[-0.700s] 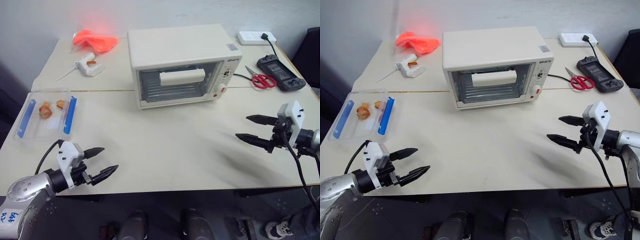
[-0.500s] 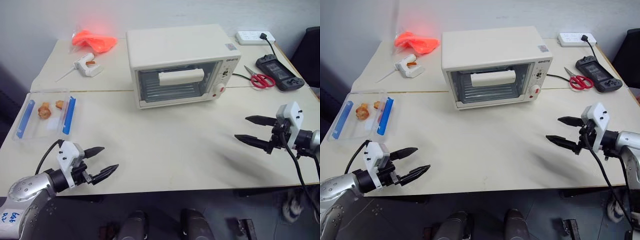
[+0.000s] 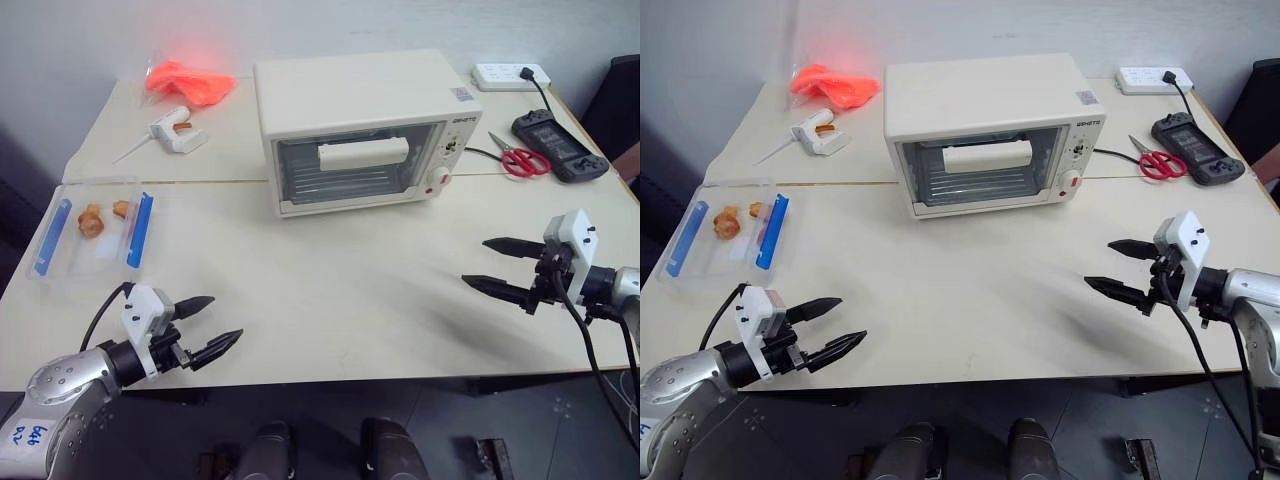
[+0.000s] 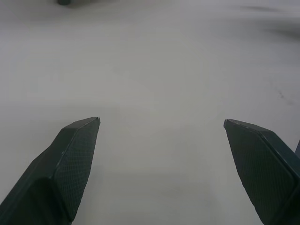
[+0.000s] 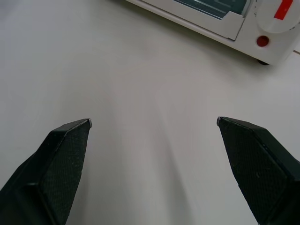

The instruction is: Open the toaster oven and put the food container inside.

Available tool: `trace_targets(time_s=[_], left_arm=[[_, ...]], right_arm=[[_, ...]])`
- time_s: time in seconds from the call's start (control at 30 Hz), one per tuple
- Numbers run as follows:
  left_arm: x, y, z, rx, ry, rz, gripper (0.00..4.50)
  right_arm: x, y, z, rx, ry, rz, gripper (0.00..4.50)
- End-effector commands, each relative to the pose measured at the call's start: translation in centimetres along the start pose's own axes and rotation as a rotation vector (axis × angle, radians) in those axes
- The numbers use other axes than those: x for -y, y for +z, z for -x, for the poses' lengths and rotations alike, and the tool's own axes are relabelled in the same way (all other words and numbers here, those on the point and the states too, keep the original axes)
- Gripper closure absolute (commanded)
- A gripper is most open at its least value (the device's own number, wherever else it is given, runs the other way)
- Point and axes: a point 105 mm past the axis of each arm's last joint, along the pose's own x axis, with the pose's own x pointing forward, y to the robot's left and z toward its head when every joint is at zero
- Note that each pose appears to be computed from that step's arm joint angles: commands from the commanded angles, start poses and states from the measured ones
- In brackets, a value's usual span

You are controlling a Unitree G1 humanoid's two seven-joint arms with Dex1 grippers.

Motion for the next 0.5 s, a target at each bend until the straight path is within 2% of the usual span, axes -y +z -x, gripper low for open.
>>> trace_targets(time_s=[0.03,0.2,0.33,0.5], left_arm=[[1.0,2.8,-0.7,0.07,-0.107,-0.003,0.0],[1.3,6.0,-2.3,0.09,-0.246,-0.047,0.0],[1.0,9.0,-3.3,0.135,-0.32,-0.075,0.0],[0.7,12.3,-4.4,0.186,-0.381,-0.113,0.0]], right_arm=[[-0.5,2.6,-1.2,0.102,0.031,-0.003,0.01],[-0.1,5.6,-3.9,0.204,0.066,-0.021,0.01],[1.4,7.9,-6.4,0.269,0.035,-0.033,0.01],[1.9,9.2,-8.8,0.289,0.049,-0.012,0.01]])
